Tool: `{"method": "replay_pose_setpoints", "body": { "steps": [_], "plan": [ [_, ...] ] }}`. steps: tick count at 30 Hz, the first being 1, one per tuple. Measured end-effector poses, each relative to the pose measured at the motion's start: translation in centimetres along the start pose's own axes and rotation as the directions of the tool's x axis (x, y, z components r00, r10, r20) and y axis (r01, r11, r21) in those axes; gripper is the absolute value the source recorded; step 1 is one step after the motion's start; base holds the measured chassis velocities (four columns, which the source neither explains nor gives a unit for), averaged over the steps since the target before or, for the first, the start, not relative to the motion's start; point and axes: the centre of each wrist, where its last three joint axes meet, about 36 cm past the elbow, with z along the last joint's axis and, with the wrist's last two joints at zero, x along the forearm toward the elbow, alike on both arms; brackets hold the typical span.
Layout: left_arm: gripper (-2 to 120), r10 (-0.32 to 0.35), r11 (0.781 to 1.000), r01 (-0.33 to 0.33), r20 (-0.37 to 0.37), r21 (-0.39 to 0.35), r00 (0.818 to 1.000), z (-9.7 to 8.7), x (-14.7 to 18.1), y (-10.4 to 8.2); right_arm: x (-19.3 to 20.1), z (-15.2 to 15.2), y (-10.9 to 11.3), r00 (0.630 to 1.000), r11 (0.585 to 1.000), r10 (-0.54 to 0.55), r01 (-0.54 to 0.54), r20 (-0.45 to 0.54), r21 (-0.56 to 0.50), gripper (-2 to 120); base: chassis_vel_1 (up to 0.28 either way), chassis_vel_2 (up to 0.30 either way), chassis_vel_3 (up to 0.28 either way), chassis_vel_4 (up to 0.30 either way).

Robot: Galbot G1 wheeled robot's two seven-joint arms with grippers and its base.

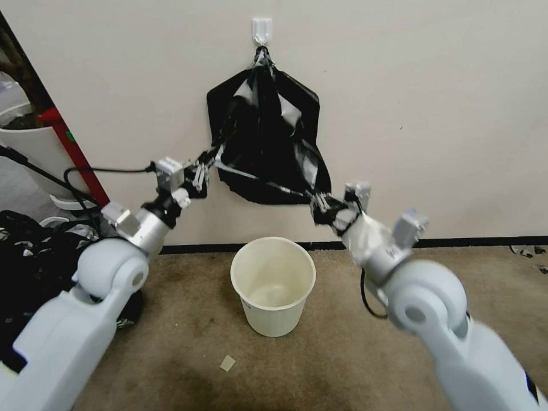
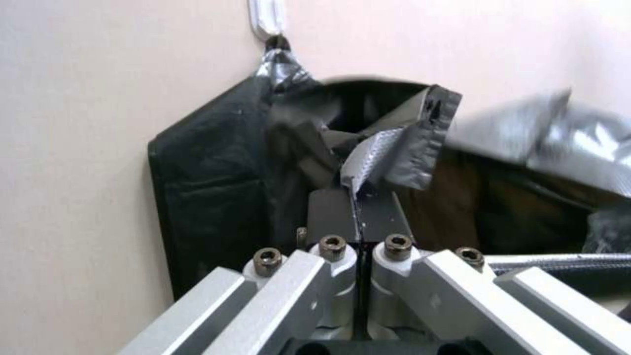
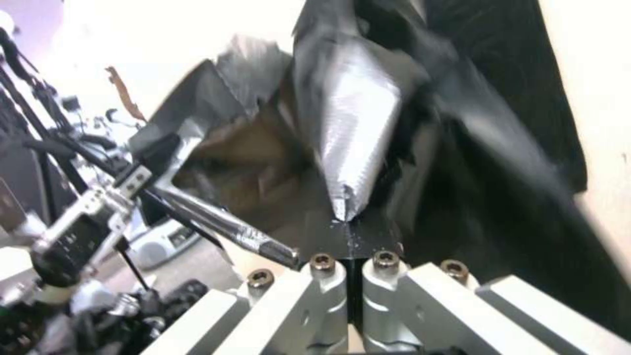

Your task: Place a trash bag onto the trash bin.

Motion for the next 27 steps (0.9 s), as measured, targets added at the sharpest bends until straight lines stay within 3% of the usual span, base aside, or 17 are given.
{"method": "replay_pose_setpoints", "body": {
  "steps": [8, 16, 27],
  "plan": [
    [0, -0.004, 1.0, 0.004, 0.014, 0.03, 1.0, -0.3, 1.5, -1.3, 1.5, 0.3, 1.3, 0.999, 0.999, -0.009, 0.012, 0.047, -0.05, 0, 0.0, 0.0, 0.0, 0.0],
    [0, 0.011, 0.997, -0.011, -0.002, 0.077, 1.0, 2.6, 0.8, -1.4, -0.8, 2.3, -1.3, 0.998, 1.0, 0.008, -0.007, 0.064, -0.019, 0, 0.0, 0.0, 0.0, 0.0],
    [0, 0.035, 0.994, -0.033, -0.017, 0.107, 0.999, 4.9, 0.0, -2.5, -1.6, 3.6, -3.2, 0.997, 0.999, 0.042, -0.041, 0.059, -0.009, 0, 0.0, 0.0, 0.0, 0.0]
  ]
}}
